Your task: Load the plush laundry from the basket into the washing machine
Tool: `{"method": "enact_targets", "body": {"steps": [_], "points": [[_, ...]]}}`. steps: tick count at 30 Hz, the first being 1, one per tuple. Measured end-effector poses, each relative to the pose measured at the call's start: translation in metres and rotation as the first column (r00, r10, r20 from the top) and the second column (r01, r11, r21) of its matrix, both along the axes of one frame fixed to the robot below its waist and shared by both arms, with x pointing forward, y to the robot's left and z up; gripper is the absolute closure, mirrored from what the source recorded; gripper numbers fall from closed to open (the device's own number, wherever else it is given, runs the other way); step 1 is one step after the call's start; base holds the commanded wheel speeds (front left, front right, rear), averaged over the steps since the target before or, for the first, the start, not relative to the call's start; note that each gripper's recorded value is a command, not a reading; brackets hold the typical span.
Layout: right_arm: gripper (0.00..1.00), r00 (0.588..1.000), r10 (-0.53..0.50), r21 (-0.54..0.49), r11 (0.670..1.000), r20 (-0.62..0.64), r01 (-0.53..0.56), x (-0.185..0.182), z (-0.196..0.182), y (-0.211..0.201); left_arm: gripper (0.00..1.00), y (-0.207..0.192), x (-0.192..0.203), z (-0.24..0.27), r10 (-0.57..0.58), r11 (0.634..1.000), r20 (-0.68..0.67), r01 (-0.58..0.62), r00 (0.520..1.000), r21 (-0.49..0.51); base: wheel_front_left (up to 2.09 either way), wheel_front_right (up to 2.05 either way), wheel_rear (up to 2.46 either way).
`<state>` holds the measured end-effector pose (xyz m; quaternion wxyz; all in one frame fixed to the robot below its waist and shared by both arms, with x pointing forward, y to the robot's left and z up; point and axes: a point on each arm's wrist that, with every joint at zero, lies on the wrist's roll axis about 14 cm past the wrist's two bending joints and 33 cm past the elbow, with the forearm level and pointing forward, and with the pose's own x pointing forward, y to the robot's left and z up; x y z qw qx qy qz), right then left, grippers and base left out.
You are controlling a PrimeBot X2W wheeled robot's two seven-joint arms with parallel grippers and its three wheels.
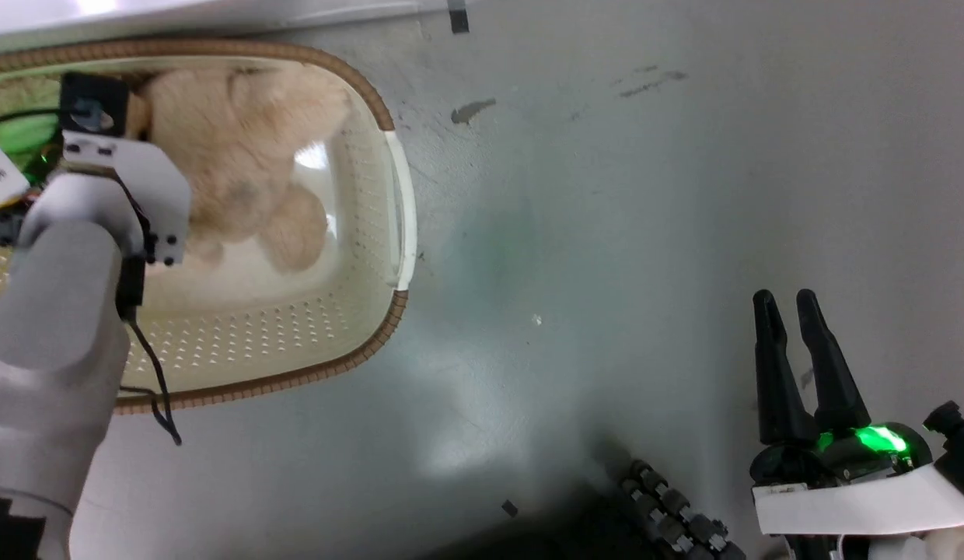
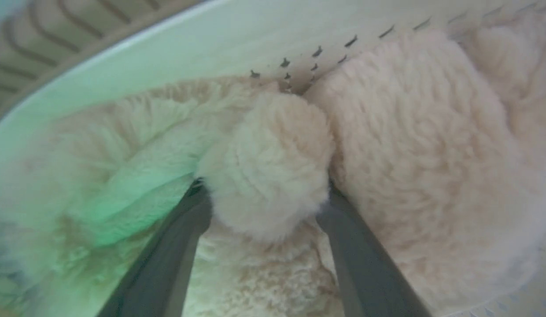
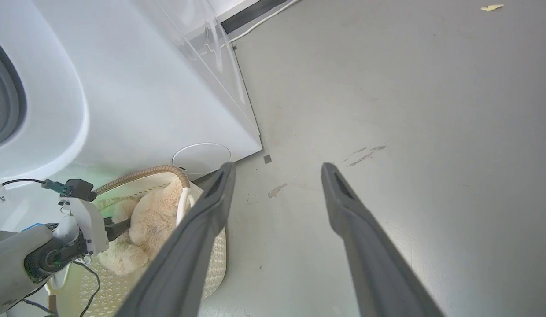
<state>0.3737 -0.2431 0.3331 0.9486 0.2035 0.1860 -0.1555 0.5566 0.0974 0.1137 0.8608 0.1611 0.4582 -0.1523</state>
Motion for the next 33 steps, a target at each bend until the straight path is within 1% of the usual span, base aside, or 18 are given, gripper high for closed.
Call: {"method": "enact_targets", "body": {"steps": [2,3,4,8,11,16,23,27,33], "points": [[0.00,1.000,-0.010,0.006,1.000,-0.008,0.010,-0.001,-0.004,-0.001,0.00,-0.005,0.003,-0.006,-0.005,1.000,-0.003,0.005,1.000,-0.009,0.00,0.00,0.00],[0.00,1.000,-0.015,0.009,1.000,-0.010,0.015,-0.001,-0.006,-0.001,0.36,-0.008,0.004,-0.009,-0.003,1.000,-0.003,0.002,1.000,-0.020,0.00,0.00,0.00],[0.00,1.000,-0.017,0.015,1.000,-0.012,0.017,0.000,-0.009,-0.001,1.00,-0.011,0.005,-0.012,-0.013,1.000,-0.004,0.013,1.000,-0.025,0.00,0.00,0.00],[0.00,1.000,-0.020,0.033,0.999,-0.008,0.020,0.007,-0.016,0.000,1.00,-0.023,0.004,-0.024,-0.042,0.998,-0.020,0.040,0.999,-0.051,0.00,0.00,0.00],[0.00,1.000,-0.013,0.043,0.999,0.000,0.013,0.012,-0.018,0.003,1.00,-0.030,0.000,-0.019,-0.077,0.995,-0.020,0.076,0.997,-0.061,0.00,0.00,0.00],[0.00,0.999,0.012,0.078,0.997,0.030,-0.014,0.024,-0.018,0.012,1.00,-0.030,0.000,0.001,-0.120,0.991,0.011,0.120,0.993,-0.062,0.00,0.00,0.00],[0.00,0.995,0.032,0.105,0.994,0.098,-0.043,0.035,-0.001,0.022,1.00,-0.023,-0.002,0.041,-0.114,0.990,0.056,0.118,0.992,-0.071,0.00,0.00,0.00],[0.00,0.991,0.027,0.104,0.994,0.131,-0.041,0.036,0.013,0.020,1.00,-0.030,-0.011,0.068,-0.111,0.984,0.086,0.122,0.990,-0.129,0.00,0.00,0.00],[0.00,0.979,0.033,0.079,0.996,0.201,-0.050,0.038,0.041,0.017,1.00,-0.049,-0.031,0.118,-0.107,0.961,0.158,0.143,0.982,-0.237,0.00,0.00,0.00]]}}
